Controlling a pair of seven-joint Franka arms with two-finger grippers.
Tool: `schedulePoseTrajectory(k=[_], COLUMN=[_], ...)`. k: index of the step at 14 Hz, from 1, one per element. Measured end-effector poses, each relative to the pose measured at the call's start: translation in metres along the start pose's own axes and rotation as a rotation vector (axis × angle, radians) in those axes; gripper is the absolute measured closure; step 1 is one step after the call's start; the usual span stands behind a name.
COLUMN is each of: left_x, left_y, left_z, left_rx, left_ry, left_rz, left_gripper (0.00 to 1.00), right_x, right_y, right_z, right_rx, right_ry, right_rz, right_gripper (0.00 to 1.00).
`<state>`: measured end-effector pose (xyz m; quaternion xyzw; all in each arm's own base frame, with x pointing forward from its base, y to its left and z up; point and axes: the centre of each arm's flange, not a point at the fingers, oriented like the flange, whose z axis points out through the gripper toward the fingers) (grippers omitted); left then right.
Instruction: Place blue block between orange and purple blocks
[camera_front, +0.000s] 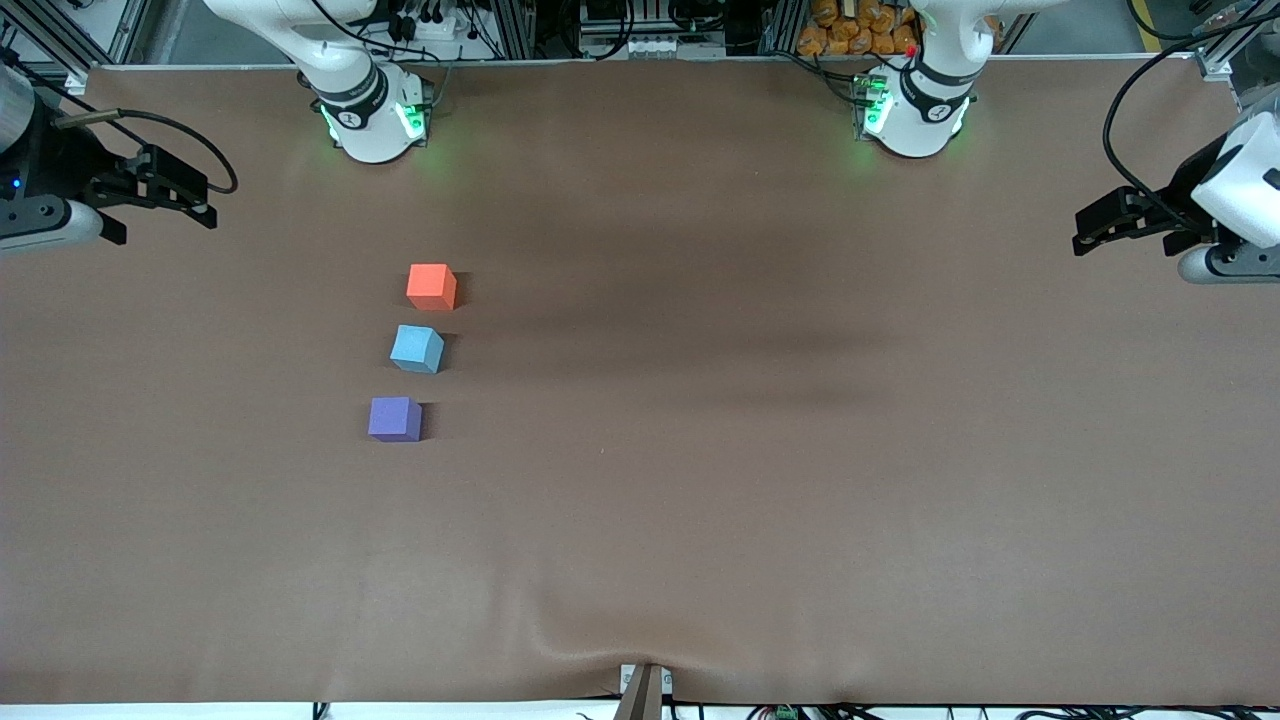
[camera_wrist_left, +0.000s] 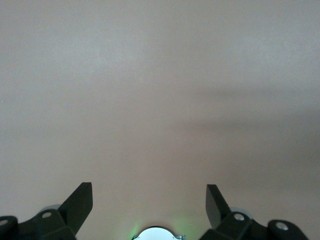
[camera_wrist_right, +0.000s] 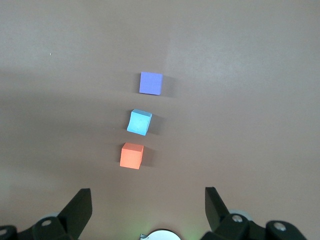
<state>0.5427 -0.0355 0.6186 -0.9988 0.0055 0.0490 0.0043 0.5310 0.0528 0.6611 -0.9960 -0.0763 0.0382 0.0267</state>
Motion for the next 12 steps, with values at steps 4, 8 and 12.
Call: schedulePoseTrajectory(k=[4, 8, 12], left_x=[0.0, 0.0, 0.0], left_y=[0.0, 0.003, 0.009], left_z=[0.0, 0.0, 0.0], left_rx=[0.0, 0.001, 0.002], left_ry=[-0.001, -0.001, 0.0], left_rz=[0.0, 0.006, 0.017], left_gripper=[0.0, 0.0, 0.0], right_x=[0.0, -0.001, -0.007], right_y=[0.0, 0.004, 0.025], right_z=[0.0, 0.003, 0.003], right_rx=[0.0, 0.003, 0.018], right_ry=[0.0, -0.007, -0.009], right_rz=[0.0, 0.006, -0.013], right_gripper=[0.0, 0.0, 0.0])
